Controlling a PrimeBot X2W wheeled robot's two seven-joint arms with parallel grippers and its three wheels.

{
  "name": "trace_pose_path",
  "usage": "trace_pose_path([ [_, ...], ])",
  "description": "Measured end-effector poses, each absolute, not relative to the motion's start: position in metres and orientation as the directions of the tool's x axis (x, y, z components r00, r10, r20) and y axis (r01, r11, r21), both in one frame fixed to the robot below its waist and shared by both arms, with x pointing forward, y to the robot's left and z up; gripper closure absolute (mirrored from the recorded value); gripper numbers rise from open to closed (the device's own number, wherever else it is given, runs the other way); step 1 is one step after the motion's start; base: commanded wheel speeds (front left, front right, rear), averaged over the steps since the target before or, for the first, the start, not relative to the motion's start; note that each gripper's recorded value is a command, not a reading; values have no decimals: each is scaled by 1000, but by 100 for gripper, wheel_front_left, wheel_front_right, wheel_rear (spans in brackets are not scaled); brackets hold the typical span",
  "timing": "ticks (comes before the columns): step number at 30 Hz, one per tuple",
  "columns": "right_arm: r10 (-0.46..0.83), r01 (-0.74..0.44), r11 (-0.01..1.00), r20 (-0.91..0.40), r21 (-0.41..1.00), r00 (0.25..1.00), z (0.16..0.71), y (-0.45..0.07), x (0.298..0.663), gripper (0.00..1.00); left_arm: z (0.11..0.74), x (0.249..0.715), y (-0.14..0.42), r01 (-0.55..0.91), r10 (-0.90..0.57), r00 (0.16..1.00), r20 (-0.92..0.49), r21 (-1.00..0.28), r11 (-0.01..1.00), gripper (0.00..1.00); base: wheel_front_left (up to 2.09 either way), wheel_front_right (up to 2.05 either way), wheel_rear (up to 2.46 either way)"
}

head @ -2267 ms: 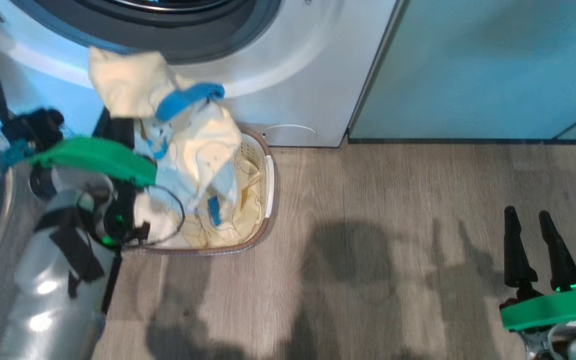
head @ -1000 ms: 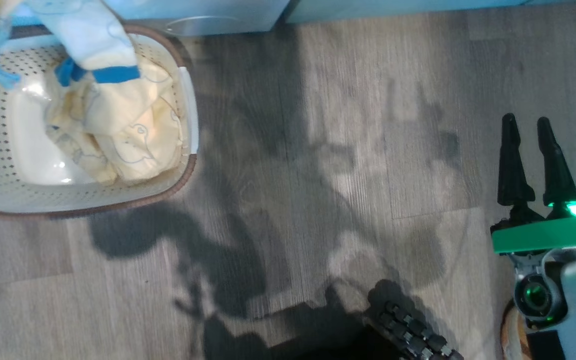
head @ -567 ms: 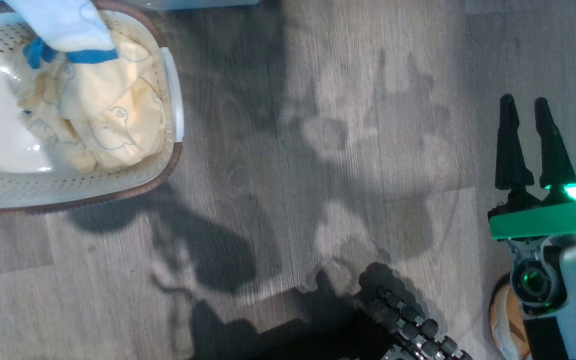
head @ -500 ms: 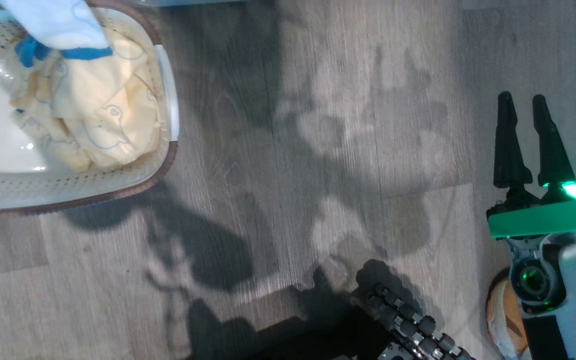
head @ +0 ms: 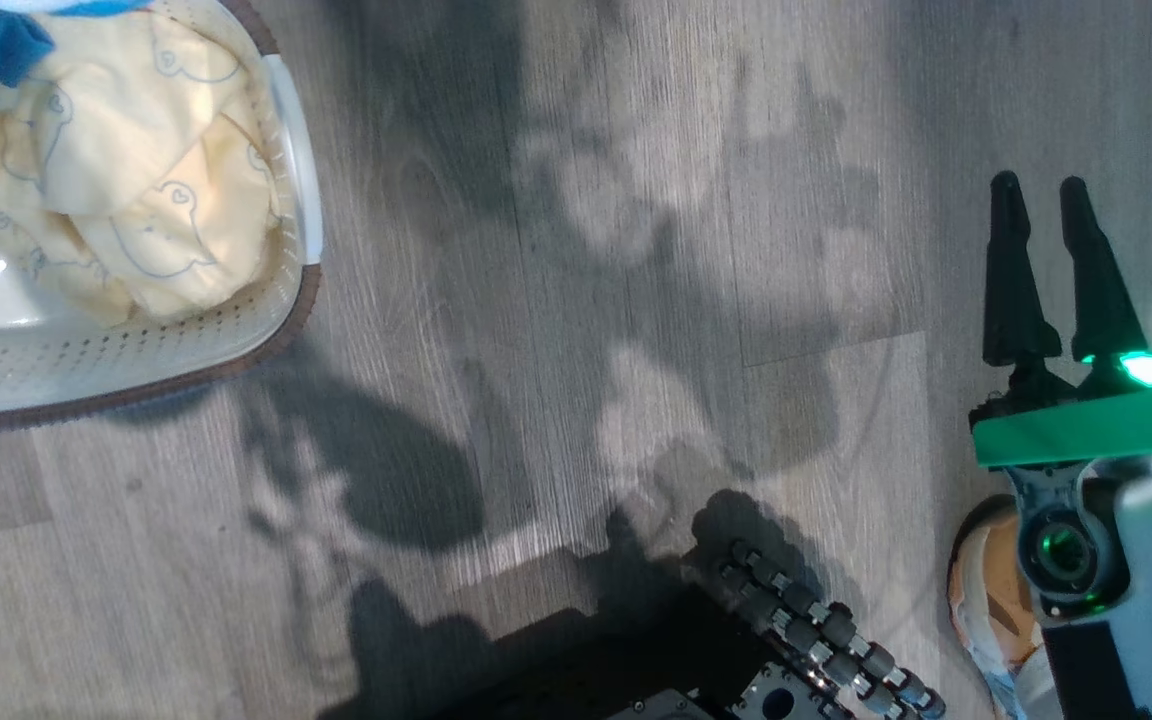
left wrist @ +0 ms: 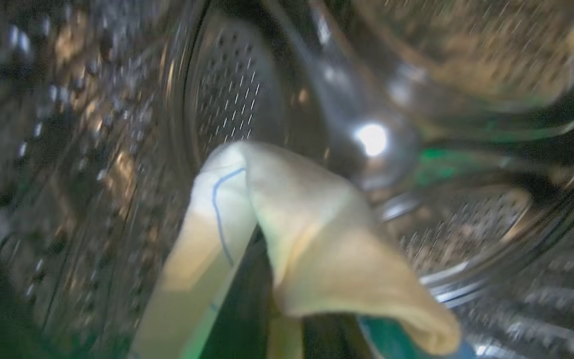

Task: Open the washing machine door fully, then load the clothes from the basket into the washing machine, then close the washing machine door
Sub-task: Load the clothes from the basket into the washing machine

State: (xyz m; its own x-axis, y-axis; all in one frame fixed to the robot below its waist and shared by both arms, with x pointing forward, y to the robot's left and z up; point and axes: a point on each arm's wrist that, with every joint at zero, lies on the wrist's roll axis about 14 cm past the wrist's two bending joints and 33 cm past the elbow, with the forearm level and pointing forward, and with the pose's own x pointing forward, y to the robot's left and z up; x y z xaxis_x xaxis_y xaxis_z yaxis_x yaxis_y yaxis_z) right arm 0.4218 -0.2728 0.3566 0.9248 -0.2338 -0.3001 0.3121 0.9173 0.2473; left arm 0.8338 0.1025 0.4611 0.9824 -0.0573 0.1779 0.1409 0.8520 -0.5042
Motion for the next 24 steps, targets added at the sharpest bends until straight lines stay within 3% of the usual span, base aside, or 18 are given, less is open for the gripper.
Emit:
trace_pose_path([
  [9, -222, 297, 920, -285, 256, 933, 360, -270, 429, 0, 511, 834, 131, 147, 52, 943, 328, -553, 820, 100, 0, 0, 0],
  [16, -217, 294, 918, -282, 266, 935, 362, -268, 428, 0, 461, 829, 108, 126, -37, 983, 182, -508, 852, 98, 0, 0, 0],
  [19, -215, 290, 918, -276, 271, 937, 364, -267, 429, 0, 448, 827, 101, 123, -65, 989, 135, -482, 867, 0, 0, 0, 0],
  [24, -215, 284, 917, -254, 279, 943, 372, -267, 430, 0, 451, 820, 93, 148, -115, 988, 101, -428, 892, 0, 0, 0, 0],
])
